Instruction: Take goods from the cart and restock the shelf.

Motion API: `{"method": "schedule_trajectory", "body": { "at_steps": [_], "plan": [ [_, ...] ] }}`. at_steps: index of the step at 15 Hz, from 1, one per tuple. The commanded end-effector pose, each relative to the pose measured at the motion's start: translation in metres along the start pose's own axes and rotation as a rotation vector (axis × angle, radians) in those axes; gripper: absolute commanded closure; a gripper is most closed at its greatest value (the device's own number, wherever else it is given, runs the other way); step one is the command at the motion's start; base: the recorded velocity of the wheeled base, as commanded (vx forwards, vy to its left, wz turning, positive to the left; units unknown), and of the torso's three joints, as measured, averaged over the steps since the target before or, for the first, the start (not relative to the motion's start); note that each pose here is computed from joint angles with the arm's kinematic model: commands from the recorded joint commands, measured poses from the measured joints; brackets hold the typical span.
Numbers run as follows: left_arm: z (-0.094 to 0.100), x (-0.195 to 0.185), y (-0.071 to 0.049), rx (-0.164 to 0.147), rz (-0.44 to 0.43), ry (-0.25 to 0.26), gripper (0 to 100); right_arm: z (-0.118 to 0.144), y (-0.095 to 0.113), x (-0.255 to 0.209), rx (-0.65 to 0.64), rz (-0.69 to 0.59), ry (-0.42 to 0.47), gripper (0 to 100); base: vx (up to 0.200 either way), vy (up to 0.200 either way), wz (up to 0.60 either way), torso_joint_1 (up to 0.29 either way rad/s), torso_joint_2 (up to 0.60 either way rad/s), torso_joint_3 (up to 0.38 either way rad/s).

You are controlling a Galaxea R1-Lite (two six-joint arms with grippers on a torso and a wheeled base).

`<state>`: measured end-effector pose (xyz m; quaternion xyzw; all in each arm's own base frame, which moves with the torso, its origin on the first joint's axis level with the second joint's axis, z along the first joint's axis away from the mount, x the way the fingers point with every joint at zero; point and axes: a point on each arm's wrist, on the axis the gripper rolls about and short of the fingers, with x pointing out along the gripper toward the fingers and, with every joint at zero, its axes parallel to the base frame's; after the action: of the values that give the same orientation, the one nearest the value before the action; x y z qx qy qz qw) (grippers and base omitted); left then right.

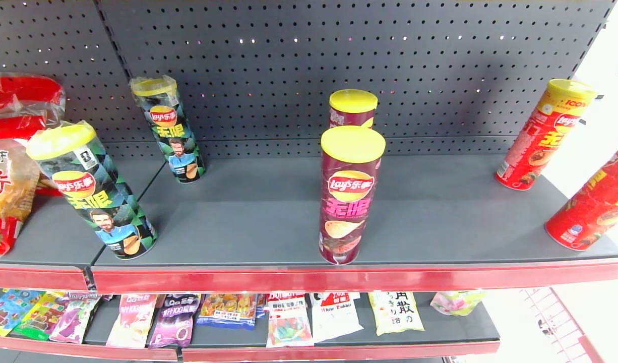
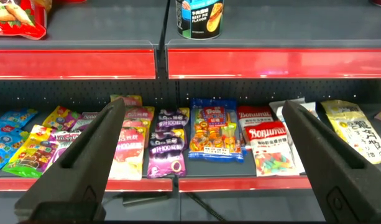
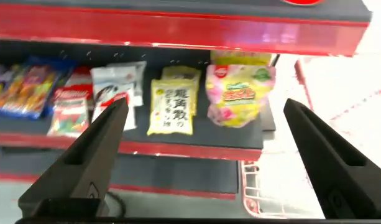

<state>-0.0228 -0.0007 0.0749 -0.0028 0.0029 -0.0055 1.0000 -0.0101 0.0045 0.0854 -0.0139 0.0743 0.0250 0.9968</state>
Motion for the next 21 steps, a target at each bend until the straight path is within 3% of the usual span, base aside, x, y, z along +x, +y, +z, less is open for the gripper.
{"method": "schedule_trajectory", "body": {
  "at_steps": [1, 3, 5, 7, 8, 21],
  "plan": [
    [0.0000, 0.0000, 0.0000, -0.001, 0.000, 0.000, 0, -0.0029, 0.0016, -0.0056, 0.027, -0.045, -0.064, 0, 0.000, 0.000, 0.00, 0.000, 0.00, 0.000],
    [0.0001, 0.0000, 0.0000, -0.001, 0.000, -0.001, 0, -0.0028, 0.0011, -0.0056, 0.039, -0.063, -0.065, 0, 0.000, 0.000, 0.00, 0.000, 0.00, 0.000],
    [0.0000, 0.0000, 0.0000, -0.001, -0.001, 0.000, 0, -0.0038, -0.0017, -0.0062, 0.006, 0.037, -0.089, 0, 0.000, 0.000, 0.00, 0.000, 0.00, 0.000],
    [0.0001, 0.0000, 0.0000, -0.001, 0.000, -0.001, 0, -0.0103, -0.0040, -0.0079, 0.021, -0.014, -0.102, 0, 0.000, 0.000, 0.00, 0.000, 0.00, 0.000],
    [0.0001, 0.0000, 0.0000, -0.001, 0.000, -0.001, 0, -0.0118, -0.0033, -0.0113, 0.033, -0.042, -0.149, 0, 0.000, 0.000, 0.00, 0.000, 0.00, 0.000],
    [0.0000, 0.0000, 0.0000, -0.001, 0.000, 0.000, 0, -0.0117, -0.0034, -0.0112, 0.037, -0.042, -0.147, 0, 0.000, 0.000, 0.00, 0.000, 0.00, 0.000]
  ]
}}
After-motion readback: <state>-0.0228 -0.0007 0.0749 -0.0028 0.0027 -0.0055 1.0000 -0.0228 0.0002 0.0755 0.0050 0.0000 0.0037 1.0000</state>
